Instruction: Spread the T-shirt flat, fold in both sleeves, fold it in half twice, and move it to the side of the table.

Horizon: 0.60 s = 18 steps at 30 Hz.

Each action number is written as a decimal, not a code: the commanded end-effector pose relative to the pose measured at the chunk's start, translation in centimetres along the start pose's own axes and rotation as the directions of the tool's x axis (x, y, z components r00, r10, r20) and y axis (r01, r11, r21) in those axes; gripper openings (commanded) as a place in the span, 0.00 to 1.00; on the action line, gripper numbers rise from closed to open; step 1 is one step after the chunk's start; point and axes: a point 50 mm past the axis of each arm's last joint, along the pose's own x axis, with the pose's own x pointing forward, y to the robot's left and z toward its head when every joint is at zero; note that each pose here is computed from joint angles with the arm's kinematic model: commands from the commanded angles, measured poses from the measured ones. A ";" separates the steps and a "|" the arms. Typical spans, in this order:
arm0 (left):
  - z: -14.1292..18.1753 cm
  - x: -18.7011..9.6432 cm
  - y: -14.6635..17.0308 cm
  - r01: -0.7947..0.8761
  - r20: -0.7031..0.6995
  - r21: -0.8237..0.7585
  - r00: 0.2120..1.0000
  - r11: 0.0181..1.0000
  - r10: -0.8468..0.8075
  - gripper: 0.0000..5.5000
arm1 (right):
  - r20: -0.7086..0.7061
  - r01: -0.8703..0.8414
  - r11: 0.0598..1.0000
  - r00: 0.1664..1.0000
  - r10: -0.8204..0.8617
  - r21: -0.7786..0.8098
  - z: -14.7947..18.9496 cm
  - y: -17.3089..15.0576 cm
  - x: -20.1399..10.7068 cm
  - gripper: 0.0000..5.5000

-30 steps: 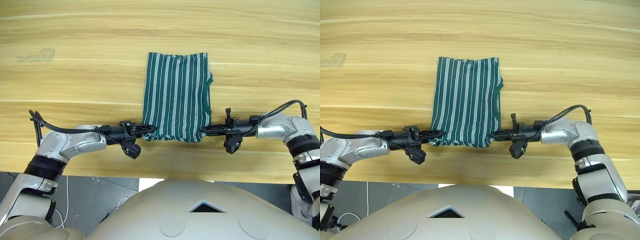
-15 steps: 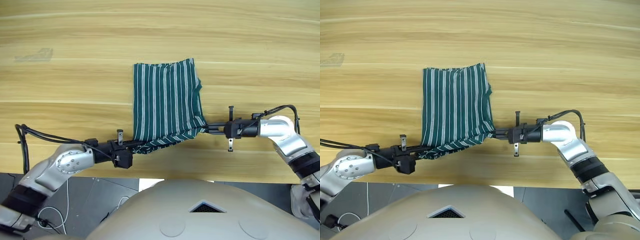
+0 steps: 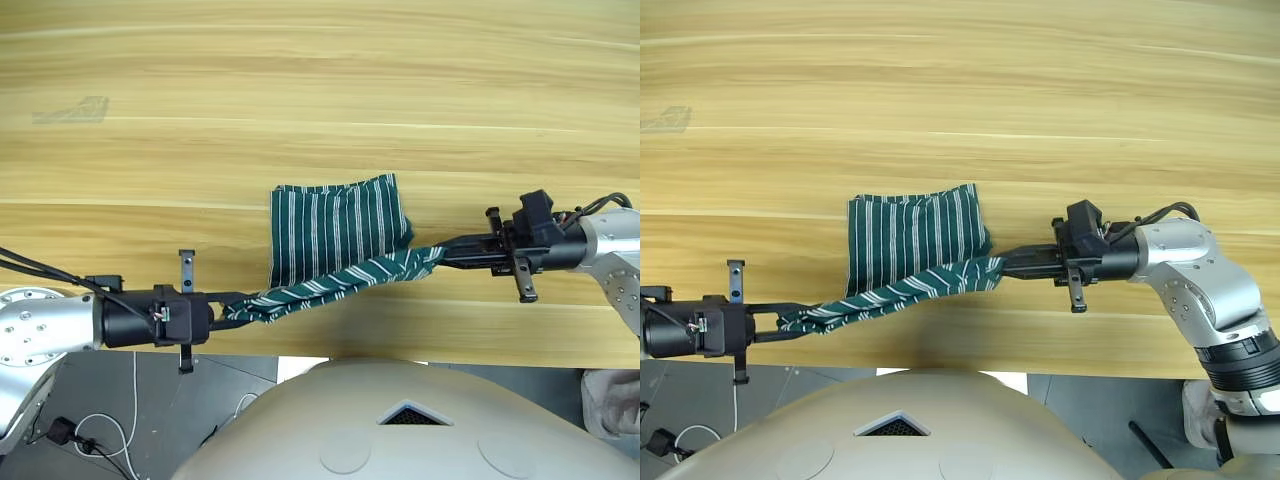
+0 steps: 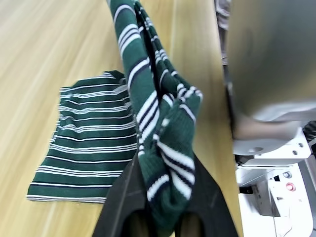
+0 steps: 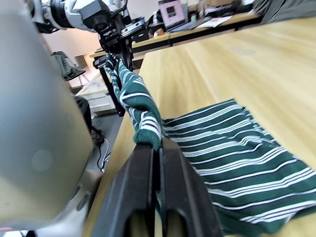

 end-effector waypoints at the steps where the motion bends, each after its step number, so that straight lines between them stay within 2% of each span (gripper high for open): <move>1: -2.0 1.1 2.9 -0.100 -0.116 0.068 0.987 0.993 0.108 0.05 | -0.066 0.100 0.994 0.993 -0.103 -0.050 -0.8 -2.3 0.5 0.00; 6: -3.5 3.9 8.5 -0.355 -0.097 0.117 0.925 0.927 0.367 0.05 | -0.109 0.219 0.974 0.968 -0.225 -0.066 -2.1 -5.4 0.0 0.00; 8: -3.6 4.7 9.7 -0.398 -0.069 0.089 0.912 0.913 0.404 0.05 | -0.107 0.261 0.963 0.958 -0.268 -0.069 -2.3 -6.5 -0.4 0.00; 12: -4.6 5.8 10.2 -0.424 -0.072 0.054 0.901 0.904 0.427 0.05 | -0.091 0.293 0.952 0.949 -0.300 -0.085 -2.2 -7.5 -0.3 0.00; 18: -6.4 6.9 9.3 -0.390 -0.114 0.017 0.914 0.921 0.389 0.05 | -0.082 0.324 0.941 0.940 -0.332 -0.098 -2.6 -8.1 0.4 0.00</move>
